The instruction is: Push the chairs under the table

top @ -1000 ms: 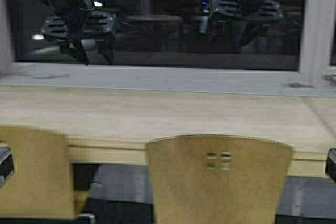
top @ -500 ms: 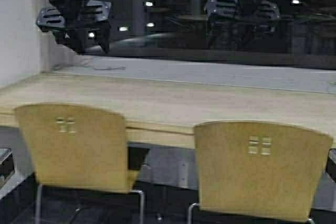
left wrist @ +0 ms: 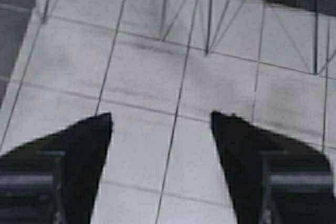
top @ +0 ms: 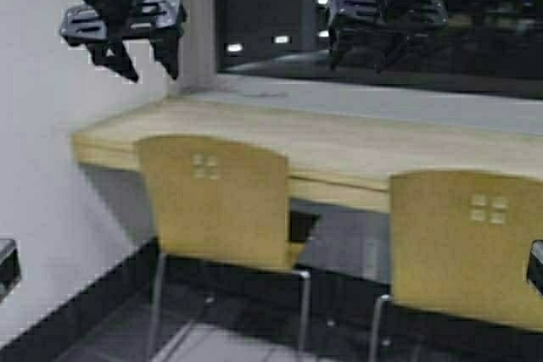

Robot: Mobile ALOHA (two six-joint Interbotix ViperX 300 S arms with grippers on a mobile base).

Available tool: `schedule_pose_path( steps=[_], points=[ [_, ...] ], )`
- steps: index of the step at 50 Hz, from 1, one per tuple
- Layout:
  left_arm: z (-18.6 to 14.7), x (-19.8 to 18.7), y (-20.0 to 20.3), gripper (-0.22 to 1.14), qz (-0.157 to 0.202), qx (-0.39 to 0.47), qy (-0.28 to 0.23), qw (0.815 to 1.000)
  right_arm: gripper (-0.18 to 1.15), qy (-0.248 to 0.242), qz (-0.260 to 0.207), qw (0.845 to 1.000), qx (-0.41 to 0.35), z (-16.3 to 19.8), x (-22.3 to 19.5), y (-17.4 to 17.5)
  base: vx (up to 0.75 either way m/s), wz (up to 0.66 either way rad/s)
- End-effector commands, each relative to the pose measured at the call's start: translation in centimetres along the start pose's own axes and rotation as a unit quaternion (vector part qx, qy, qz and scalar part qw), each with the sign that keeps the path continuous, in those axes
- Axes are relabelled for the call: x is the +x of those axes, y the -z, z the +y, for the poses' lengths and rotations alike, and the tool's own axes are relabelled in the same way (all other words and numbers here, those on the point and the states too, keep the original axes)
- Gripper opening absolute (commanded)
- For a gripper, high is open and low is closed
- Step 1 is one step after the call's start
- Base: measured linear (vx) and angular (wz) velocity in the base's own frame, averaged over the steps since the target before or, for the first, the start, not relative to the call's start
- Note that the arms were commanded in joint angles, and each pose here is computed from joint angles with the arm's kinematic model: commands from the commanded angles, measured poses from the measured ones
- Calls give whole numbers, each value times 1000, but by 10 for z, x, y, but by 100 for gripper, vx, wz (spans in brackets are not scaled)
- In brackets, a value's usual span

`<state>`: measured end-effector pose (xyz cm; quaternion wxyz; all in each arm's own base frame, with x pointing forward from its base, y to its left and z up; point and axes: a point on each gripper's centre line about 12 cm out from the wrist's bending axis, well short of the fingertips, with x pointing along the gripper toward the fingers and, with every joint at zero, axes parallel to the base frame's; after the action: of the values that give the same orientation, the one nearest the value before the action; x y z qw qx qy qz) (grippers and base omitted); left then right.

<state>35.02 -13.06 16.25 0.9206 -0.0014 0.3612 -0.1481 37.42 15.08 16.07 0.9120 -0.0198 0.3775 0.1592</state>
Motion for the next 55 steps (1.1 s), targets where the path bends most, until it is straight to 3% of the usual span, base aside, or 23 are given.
schedule_pose_path(
  steps=[1,20,55],
  points=[
    [-1,-2,-12,92,-17,-2,1,1000,99,-1,-11,1000,-3,1,1,-8,-31,36],
    [-8,-6,-18,92,-23,-3,10,1000,99,1,2,1000,-3,0,6,-1,-32,32],
    [-14,-6,-18,92,-21,-2,16,1000,99,-4,4,1000,-3,5,12,-1,-33,13]
  ],
)
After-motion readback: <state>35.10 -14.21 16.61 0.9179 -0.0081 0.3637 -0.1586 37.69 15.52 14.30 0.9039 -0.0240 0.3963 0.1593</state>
